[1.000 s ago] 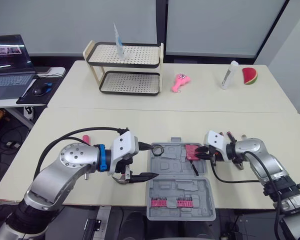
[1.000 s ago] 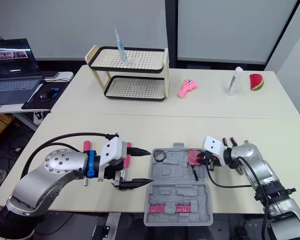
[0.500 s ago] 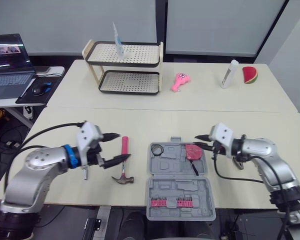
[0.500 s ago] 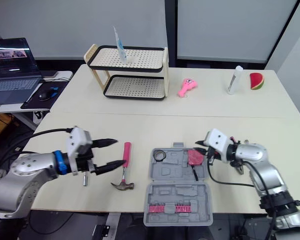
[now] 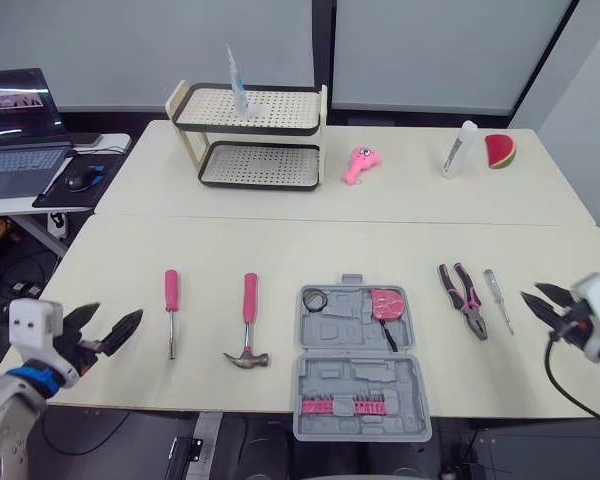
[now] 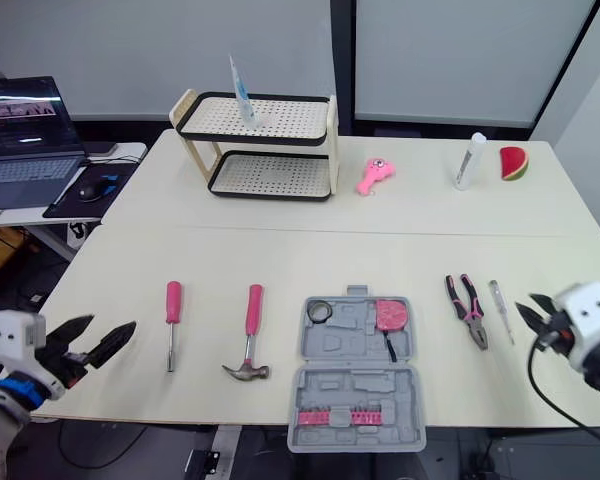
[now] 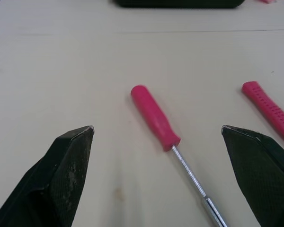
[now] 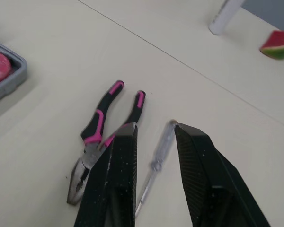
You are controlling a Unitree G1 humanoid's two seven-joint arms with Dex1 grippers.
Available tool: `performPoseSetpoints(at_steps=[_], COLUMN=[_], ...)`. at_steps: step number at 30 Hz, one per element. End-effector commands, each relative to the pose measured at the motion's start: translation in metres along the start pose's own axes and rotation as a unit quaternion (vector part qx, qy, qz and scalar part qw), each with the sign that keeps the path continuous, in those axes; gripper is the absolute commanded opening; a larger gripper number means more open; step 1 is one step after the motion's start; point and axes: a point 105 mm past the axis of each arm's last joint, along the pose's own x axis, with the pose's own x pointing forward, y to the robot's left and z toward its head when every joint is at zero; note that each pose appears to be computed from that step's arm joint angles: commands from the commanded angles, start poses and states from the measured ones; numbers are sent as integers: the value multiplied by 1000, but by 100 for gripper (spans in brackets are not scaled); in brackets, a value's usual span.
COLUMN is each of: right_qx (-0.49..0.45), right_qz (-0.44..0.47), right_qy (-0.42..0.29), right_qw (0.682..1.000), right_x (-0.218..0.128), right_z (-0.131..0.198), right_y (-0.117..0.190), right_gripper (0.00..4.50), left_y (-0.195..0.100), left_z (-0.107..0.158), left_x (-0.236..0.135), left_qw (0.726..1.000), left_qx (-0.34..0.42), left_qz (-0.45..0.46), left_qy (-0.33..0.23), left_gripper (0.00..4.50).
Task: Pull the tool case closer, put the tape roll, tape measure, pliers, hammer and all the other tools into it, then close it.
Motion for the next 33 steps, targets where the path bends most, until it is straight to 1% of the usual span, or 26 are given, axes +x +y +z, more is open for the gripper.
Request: performPoseSetpoints(at_steps=[1,4,7,9,11,13,16,19,21,24,28,29,30,31,32,33], right_qx=[17,36,44,44,41,31,8,-4,-9,-1,12,13,18,19,21,24], right_qz=[-19,-15,-6,-3,5,18,57,80,90,95,92,91,92,92,92,86], right_qy=[9,32,40,41,40,37,33,29,27,22,20,19,18,18,20,21], right_qw=[1000,999,998,998,998,999,998,996,996,995,995,996,995,995,995,996], right_x=[-19,-27,-29,-28,-26,-23,-19,-15,-12,-7,0,1,3,5,8,13], right_z=[-11,-28,-34,-34,-32,-27,-17,-12,-9,-6,-9,-9,-10,-10,-11,-12], right_y=[-4,1,6,8,9,14,28,41,49,58,66,67,69,70,72,73], right_gripper=[228,277,327,375,446,446,446,446,446,446,446,446,407,383,348,321], left_y=[12,11,10,10,9,2,-25,-59,-80,-111,-163,-171,-180,-188,-196,-205], left_z=[-12,-27,-36,-39,-39,-34,-21,-8,-1,8,27,31,37,43,49,56], left_x=[-18,-29,-37,-41,-44,-44,-39,-34,-30,-27,-27,-27,-25,-24,-23,-22], left_qw=[999,997,996,996,997,998,993,977,964,938,868,856,844,833,821,805], left_qx=[-19,-32,-36,-31,-22,1,64,108,123,148,207,211,216,220,222,227], left_qz=[50,63,72,72,64,34,-69,-172,-230,-309,-451,-471,-491,-508,-526,-548], left_qy=[3,20,33,40,46,54,66,64,58,49,27,21,12,5,-1,-4], left_gripper=[450,450,450,450,450,450,450,450,450,450,450,450,450,450,450,450])
